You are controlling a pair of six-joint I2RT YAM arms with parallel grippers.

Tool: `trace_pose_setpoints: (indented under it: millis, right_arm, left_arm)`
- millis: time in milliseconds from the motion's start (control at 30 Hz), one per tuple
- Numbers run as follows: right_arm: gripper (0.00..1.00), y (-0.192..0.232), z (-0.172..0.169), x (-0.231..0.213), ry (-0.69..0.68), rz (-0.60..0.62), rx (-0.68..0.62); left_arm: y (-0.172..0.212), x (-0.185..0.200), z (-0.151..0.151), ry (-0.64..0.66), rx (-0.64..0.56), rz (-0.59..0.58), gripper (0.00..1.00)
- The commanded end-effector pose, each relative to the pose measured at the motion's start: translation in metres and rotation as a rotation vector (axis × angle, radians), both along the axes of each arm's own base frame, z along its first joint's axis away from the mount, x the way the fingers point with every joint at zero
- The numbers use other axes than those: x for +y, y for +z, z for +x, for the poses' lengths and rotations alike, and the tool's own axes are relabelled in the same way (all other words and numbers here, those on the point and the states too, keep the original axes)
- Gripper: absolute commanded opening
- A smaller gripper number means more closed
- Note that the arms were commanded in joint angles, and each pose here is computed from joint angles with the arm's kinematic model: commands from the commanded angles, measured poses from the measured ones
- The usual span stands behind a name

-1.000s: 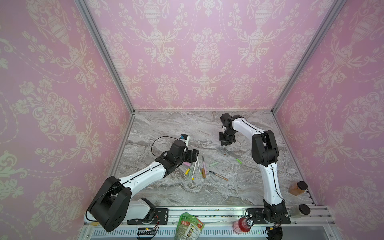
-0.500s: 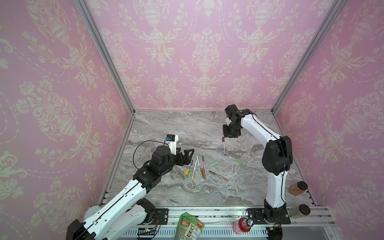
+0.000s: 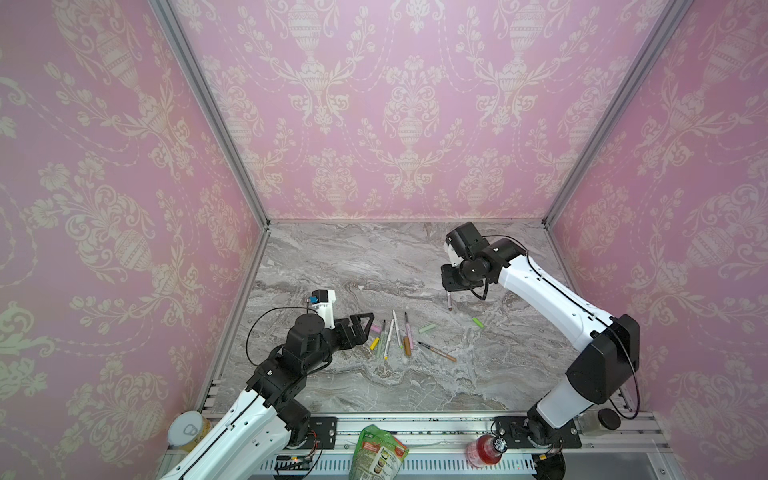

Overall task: Insert the pens into the pen caps
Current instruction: 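Lay the capped pen down with the right gripper while the left arm withdraws, then move the right gripper to the pen cluster and grasp the pink pen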

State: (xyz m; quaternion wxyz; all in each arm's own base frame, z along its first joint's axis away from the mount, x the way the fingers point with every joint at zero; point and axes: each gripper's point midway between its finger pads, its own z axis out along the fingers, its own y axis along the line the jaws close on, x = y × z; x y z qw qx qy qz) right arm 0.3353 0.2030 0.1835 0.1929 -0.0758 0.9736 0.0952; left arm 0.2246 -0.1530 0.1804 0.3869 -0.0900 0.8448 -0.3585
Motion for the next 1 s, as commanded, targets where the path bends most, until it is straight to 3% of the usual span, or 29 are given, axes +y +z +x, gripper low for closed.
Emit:
trace_pose_setpoints:
  millis: [0, 133, 300, 967]
  right_arm:
    - [0.30, -0.014, -0.009, 0.025, 0.017, 0.032, 0.024]
    - [0.31, -0.039, -0.020, 0.051, 0.044, 0.018, 0.055]
    - [0.32, -0.066, -0.036, 0.079, 0.085, 0.006, 0.100]
    - [0.33, -0.158, -0.038, 0.104, 0.075, -0.103, 0.251]
  left_arm:
    - [-0.039, 0.010, -0.002, 0.088, 0.162, -0.008, 0.96]
    - [-0.061, 0.000, -0.002, 0.065, 0.264, -0.007, 0.95]
    - [-0.068, -0.007, -0.002, 0.020, 0.309, 0.034, 0.95]
    - [-0.062, -0.004, 0.000, 0.019, 0.276, 0.056, 0.95]
